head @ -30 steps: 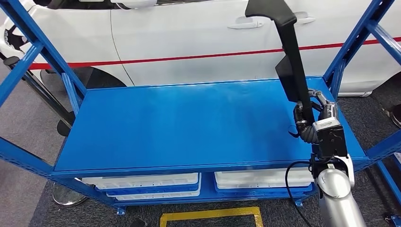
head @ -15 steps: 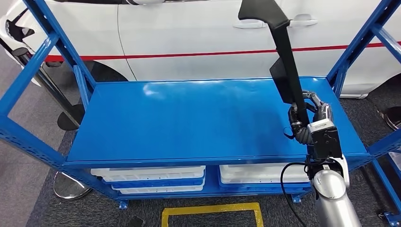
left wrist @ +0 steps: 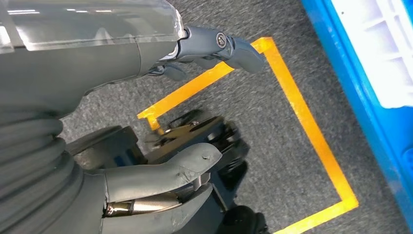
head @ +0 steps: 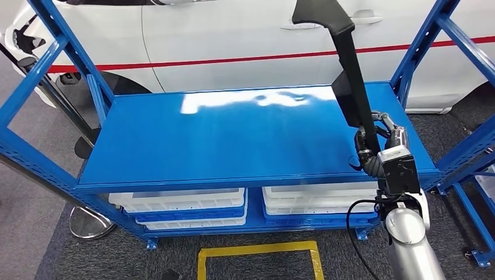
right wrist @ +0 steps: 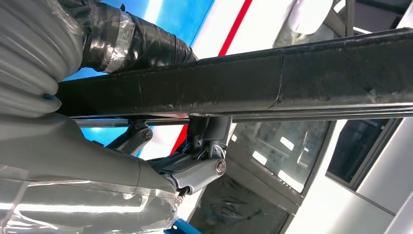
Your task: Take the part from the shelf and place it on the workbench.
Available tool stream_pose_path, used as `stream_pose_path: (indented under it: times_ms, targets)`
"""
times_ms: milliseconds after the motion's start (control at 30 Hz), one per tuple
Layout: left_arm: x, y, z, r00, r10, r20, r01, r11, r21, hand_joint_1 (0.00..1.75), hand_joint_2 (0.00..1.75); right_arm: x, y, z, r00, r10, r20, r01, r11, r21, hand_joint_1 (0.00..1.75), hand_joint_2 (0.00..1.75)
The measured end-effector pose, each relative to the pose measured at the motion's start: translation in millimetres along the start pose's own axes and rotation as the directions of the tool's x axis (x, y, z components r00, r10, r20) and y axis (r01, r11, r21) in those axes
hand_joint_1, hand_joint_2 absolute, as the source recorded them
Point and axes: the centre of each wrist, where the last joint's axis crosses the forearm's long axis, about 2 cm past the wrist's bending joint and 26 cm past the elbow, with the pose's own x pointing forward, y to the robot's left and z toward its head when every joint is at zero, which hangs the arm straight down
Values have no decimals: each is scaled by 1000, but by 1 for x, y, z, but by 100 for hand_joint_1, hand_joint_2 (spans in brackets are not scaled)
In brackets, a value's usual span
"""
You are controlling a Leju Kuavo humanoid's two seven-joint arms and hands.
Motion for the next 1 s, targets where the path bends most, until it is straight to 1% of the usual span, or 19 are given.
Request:
stream_pose_path:
  times_ms: [1000]
  targets:
    - [0,0,0,1000,2,-5,-2,1000,-3,0,175,0,4,-1,1000,0,0,0,1000,12,175,175]
